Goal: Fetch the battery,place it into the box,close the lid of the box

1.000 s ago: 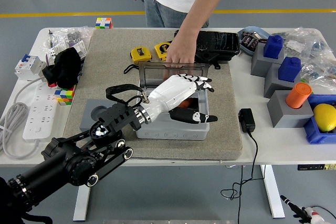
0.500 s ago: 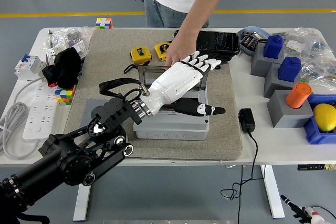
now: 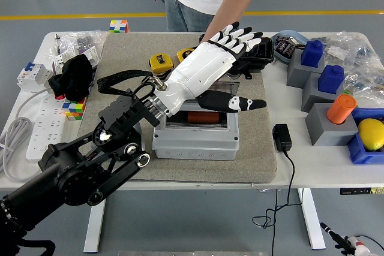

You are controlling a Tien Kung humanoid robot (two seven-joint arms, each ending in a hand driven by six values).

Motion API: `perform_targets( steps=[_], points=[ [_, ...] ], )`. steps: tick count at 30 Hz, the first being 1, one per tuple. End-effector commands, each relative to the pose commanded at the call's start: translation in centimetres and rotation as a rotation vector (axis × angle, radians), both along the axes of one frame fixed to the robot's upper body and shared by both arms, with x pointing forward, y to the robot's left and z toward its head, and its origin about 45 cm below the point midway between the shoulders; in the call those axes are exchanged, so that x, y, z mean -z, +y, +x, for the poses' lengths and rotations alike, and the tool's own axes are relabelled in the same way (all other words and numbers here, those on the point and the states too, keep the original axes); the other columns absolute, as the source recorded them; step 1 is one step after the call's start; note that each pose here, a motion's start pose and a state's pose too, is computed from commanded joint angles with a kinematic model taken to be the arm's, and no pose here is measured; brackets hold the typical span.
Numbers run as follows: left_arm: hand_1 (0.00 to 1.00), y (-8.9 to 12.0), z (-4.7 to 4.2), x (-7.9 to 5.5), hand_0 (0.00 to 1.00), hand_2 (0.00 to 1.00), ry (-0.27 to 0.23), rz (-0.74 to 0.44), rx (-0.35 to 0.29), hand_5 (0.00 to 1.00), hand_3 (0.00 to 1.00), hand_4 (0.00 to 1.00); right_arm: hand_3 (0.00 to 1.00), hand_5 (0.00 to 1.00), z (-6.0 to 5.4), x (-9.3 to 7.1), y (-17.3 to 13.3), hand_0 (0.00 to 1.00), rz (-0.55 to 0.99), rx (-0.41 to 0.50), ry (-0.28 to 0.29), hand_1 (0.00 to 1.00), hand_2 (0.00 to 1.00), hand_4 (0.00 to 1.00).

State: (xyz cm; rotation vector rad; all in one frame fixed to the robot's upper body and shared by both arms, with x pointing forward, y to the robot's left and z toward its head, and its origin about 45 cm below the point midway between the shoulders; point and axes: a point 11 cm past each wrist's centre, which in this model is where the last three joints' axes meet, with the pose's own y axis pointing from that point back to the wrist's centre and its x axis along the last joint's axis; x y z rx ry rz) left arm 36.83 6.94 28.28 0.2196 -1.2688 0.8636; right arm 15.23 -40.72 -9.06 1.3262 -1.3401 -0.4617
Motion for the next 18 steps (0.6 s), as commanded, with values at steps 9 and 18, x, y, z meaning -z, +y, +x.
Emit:
perform_targets(
  steps=[9,18],
  points=[
    [0.896,2.7,2.05,3.0,0.903,0.873,0.187,0.136,-0.126,0.998,0.851,0.998,0.864,0.998,-0.2,0.0,0.0,0.89,-0.001,0.0,0.003,0.867,0.825,0.998],
    [0.673,4.0,1.69,4.8,0.583,0.676,0.355,0.247,-0.18,0.998,0.701,0.998,0.864,0.998,-0.1,0.0,0.0,0.89,-0.001,-0.001,0.003,0.867,0.826,0.998]
  ],
)
